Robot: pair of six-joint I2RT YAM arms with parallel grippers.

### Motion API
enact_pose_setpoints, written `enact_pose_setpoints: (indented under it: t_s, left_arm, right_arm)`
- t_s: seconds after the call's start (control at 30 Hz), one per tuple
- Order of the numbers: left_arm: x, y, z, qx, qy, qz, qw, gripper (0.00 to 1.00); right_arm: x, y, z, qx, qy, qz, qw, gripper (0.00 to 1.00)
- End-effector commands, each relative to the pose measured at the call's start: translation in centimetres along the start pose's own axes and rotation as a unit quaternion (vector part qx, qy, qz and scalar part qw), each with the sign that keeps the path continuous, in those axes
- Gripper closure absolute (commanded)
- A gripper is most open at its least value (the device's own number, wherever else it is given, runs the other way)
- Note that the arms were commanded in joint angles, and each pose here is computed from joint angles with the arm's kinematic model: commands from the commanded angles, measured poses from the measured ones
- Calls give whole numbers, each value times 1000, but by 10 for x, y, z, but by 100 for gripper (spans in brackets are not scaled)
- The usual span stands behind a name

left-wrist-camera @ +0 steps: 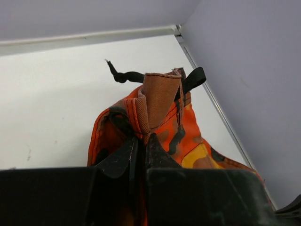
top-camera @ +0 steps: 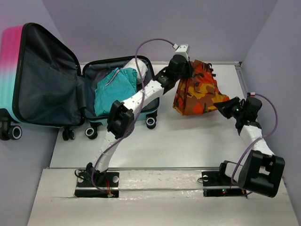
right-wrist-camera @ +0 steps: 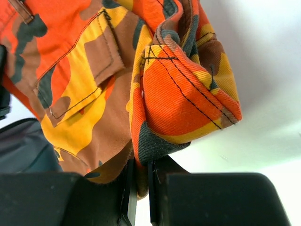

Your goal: Pack the luggage

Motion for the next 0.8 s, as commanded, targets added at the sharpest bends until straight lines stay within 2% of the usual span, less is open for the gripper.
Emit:
enact_pose_setpoints:
  t_s: [0.0, 0.03, 0.13, 0.27, 0.3, 0.37, 0.4, 0.43, 0.5, 0.53, 0.6, 0.63, 0.67, 0.7, 0.77]
  left_arm:
    - [-55, 18, 23, -11, 7, -66, 998, 94]
    - [-56, 18, 24, -10, 10, -65, 998, 94]
    - [-92, 33, 32, -1, 21, -97, 995, 94]
    - [-150, 68, 54, -15, 21, -140, 990, 94]
    - [-161, 76, 61, -21, 22, -147, 989, 94]
    - [-191, 108, 84, -45, 12, -174, 984, 94]
    - [-188, 114, 97, -60, 9, -166, 984, 94]
    - [-209, 142, 116, -83, 7, -189, 978, 94]
    - [-205, 157, 145, -115, 8, -182, 976, 94]
    - [-208, 171, 173, -143, 13, -189, 972, 94]
    - [-205, 199, 197, -174, 16, -192, 966, 94]
    - [-202, 219, 223, -204, 21, -202, 958, 94]
    - [-192, 222, 224, -207, 24, -191, 959, 94]
    - [-192, 237, 251, -237, 29, -202, 950, 94]
    - [-168, 263, 296, -284, 51, -198, 937, 94]
  right_arm:
    - [-15, 8, 43, -48, 29, -26, 998, 93]
    - [-16, 8, 46, -50, 31, -27, 998, 93]
    - [-16, 8, 71, -70, 43, -20, 996, 93]
    - [-4, -2, 132, -117, 75, 0, 990, 93]
    - [7, -10, 131, -110, 76, 16, 991, 93]
    - [32, -26, 163, -128, 97, 42, 986, 93]
    - [44, -33, 173, -133, 102, 55, 984, 93]
    - [62, -36, 199, -156, 116, 69, 979, 93]
    - [84, -60, 209, -151, 123, 93, 976, 93]
    - [91, -60, 232, -174, 129, 95, 971, 93]
    - [126, -81, 243, -178, 141, 121, 966, 93]
    - [148, -94, 253, -185, 150, 144, 961, 93]
    - [145, -89, 268, -204, 153, 139, 957, 93]
    - [173, -107, 262, -193, 162, 168, 953, 93]
    - [196, -118, 273, -202, 173, 186, 946, 93]
Point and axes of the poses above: each gripper's point midway between its finger pads, its own y axis back along the fingers, its own z axis along the line the jaws close on, x = y × z, the point moved 7 cm from there along y, back along the fingers, and after that the axes turned 11 degrees about -y, right-handed, at the moved point
